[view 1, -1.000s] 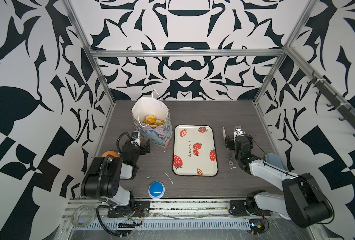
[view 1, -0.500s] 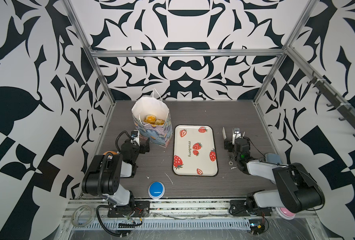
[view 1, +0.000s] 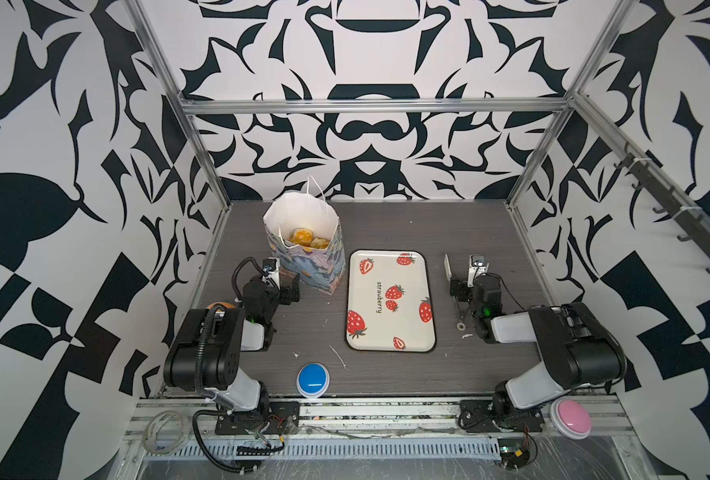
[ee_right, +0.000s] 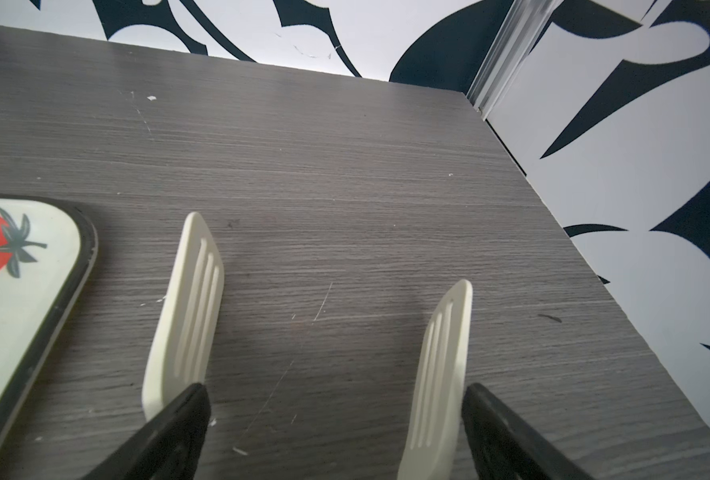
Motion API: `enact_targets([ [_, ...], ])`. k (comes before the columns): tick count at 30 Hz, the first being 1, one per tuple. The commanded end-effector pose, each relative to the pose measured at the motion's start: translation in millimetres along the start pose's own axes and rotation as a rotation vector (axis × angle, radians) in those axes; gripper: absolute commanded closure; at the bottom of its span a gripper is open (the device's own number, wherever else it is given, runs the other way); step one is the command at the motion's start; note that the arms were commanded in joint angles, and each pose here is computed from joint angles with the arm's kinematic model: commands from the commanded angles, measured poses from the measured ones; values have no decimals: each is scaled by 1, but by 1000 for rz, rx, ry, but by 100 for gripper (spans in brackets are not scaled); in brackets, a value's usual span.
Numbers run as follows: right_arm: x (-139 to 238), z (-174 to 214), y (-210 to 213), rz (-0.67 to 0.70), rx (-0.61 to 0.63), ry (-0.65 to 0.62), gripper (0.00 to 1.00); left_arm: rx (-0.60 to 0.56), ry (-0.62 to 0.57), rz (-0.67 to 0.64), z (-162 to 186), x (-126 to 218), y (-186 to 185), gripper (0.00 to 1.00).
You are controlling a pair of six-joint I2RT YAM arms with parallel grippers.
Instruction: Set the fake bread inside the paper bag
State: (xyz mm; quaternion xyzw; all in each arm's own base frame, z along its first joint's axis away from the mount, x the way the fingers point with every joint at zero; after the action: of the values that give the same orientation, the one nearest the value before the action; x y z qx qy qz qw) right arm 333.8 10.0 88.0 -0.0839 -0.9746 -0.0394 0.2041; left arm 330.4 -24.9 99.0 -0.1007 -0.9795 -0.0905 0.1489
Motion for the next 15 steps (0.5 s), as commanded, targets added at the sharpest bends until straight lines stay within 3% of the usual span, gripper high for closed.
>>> enact_targets([
  [1, -1, -12, 4, -29, -31, -49, 1, 12, 0, 5, -10, -8, 3, 1],
  [4, 0, -12, 3, -26, -30, -49, 0, 14, 52, 28, -9, -13, 3, 1],
  [15, 0, -12, 3, -25, -28, -49, 0, 12, 35, 19, -9, -13, 3, 1],
])
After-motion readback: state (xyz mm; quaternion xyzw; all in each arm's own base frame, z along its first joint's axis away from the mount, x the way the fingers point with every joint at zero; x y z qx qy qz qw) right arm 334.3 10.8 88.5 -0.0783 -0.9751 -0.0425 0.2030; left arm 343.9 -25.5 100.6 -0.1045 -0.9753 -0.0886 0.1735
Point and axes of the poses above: each gripper's point midway between its finger pads, its own x axis back along the fingers, its own y axis along the line the jaws close on, z = x × y, the point moved 5 cm from there along x, back along the fingers, and after that the axes turned 11 degrees about -x, right-handed, at the moved point
